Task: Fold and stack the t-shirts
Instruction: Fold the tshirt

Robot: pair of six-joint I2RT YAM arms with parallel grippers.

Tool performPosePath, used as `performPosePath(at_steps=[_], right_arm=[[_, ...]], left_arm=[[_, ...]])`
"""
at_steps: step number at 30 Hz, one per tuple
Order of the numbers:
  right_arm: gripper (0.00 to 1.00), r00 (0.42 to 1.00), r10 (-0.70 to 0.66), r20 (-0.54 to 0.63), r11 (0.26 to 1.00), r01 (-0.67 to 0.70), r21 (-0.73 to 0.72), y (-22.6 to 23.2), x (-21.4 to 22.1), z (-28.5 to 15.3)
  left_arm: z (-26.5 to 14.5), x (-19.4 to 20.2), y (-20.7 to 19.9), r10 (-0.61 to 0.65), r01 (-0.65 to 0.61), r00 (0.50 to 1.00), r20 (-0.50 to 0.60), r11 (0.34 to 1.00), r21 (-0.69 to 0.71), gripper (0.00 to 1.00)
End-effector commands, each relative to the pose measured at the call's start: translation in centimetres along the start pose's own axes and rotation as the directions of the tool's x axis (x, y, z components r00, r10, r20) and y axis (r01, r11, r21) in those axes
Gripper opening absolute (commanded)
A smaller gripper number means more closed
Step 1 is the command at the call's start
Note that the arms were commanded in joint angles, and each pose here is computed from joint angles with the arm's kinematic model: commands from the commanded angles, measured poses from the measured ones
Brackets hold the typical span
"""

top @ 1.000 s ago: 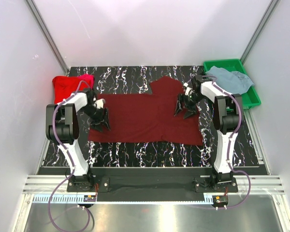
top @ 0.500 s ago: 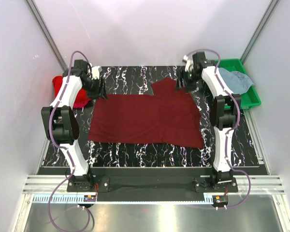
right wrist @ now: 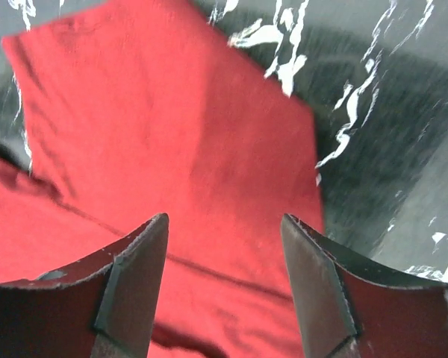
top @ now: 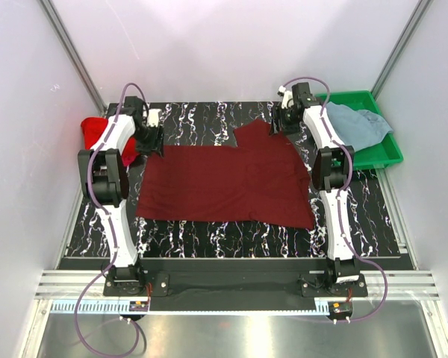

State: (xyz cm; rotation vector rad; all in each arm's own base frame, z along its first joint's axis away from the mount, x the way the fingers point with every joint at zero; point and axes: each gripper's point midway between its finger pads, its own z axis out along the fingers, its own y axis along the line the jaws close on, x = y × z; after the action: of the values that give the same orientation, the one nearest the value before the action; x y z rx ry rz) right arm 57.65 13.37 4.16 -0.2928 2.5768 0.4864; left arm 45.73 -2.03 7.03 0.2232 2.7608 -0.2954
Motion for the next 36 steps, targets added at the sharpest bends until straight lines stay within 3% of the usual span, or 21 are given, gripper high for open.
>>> performPosePath(at_steps=[1,6,11,17,22,29,36], right_arm=[[0.7,0.998,-0.045,0.054,0.998,0.043,0.04,-1.0,-1.6,0.9],[0.7,0.984,-0.074,0.162,0.997,0.067,0.049,-0.8,-4.7,-0.6],[0.7,0.961,-0.097,0.26,0.993,0.077,0.086,-2.0,-7.3,-0.1],[0.7,0.951,-0.004,0.31,0.999,-0.007,0.036,-2.6,-8.2,1.5],[0.69,0.953,0.197,0.232,0.979,-0.176,-0.106,-1.8,-6.0,2.9],[0.66,0.937,0.309,0.161,0.941,-0.278,-0.191,-1.7,-4.2,4.3],[0.41,0.932,0.358,0.051,0.909,-0.336,-0.246,-1.0,-1.5,4.9]], left_arm=[[-1.7,-3.1,0.2,0.063,-0.06,0.993,0.097,0.998,-0.036,0.58],[0.3,-2.5,-0.3,0.081,-0.079,0.995,0.058,0.996,-0.037,0.58],[2.1,-4.3,1.7,0.084,-0.076,0.994,0.067,0.99,-0.115,0.57],[3.3,-6.6,2.8,0.12,-0.098,0.988,0.094,0.974,-0.206,0.58],[2.9,-6.4,1.9,0.113,-0.093,0.989,0.092,0.975,-0.202,0.58],[2.5,-6.1,1.6,0.12,-0.099,0.989,0.088,0.972,-0.213,0.59],[1.1,-6.3,4.1,0.093,-0.059,0.99,0.102,0.954,-0.293,0.6]])
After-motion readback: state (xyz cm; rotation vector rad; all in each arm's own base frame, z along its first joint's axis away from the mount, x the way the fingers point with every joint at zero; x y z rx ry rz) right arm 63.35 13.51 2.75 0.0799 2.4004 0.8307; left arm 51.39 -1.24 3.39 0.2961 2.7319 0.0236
